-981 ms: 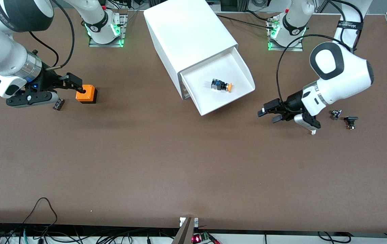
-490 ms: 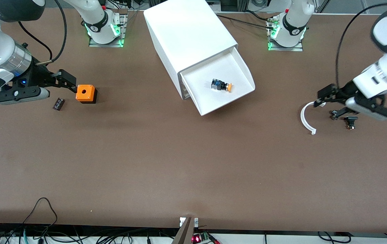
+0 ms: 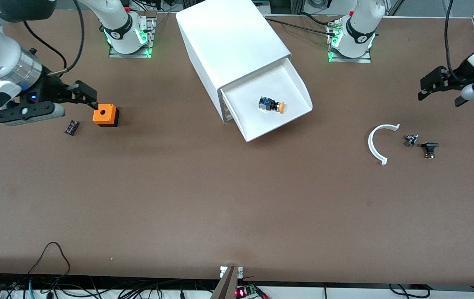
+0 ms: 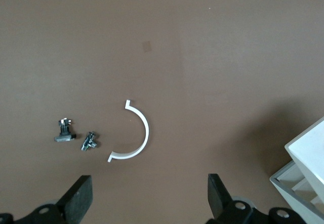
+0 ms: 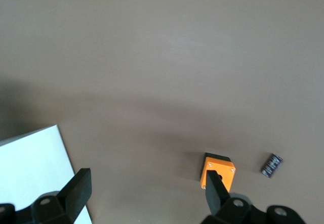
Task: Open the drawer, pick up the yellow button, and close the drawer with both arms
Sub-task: 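Reach the right gripper into the open drawer over the yellow button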
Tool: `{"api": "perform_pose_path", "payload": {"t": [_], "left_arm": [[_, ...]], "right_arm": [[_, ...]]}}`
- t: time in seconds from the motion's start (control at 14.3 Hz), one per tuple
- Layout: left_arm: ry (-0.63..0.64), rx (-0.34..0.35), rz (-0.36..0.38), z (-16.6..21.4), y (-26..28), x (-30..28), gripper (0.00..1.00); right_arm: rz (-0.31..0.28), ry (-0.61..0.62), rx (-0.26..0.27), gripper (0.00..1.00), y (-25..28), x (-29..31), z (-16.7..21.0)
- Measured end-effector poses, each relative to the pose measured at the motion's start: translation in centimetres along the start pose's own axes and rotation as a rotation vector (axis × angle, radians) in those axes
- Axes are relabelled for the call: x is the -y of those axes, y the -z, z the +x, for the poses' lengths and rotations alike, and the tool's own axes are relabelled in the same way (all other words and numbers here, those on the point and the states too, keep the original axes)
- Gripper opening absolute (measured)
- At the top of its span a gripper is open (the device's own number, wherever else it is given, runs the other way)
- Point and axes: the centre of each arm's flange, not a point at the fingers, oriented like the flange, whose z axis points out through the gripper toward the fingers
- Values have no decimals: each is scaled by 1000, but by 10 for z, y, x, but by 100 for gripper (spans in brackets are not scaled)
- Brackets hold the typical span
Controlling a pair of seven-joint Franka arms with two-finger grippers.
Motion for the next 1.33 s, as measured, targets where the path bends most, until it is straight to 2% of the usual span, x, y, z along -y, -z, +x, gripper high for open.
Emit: {"api": "perform_pose_path", "payload": {"t": [0.28, 0.49, 0.77, 0.91, 1.12, 1.33], "left_arm": [[99, 20, 2, 10, -7, -10, 100], [113, 33, 3, 19, -15, -10, 100], [113, 32, 4, 22, -16, -10, 100], [110, 29, 4, 23, -14, -12, 100], [113, 26, 4, 23, -13, -10, 100], [114, 25, 4, 23, -12, -10, 100]], "right_arm": [[12, 199, -47, 99, -22, 96, 13], [32, 308, -87, 99, -50, 150, 34], [79, 531, -119, 99, -73, 263, 53], [95, 629, -136, 99, -80, 301, 59], [104, 768, -148, 99, -93, 339, 60], [103, 848, -140, 99, -108, 379, 48]]}}
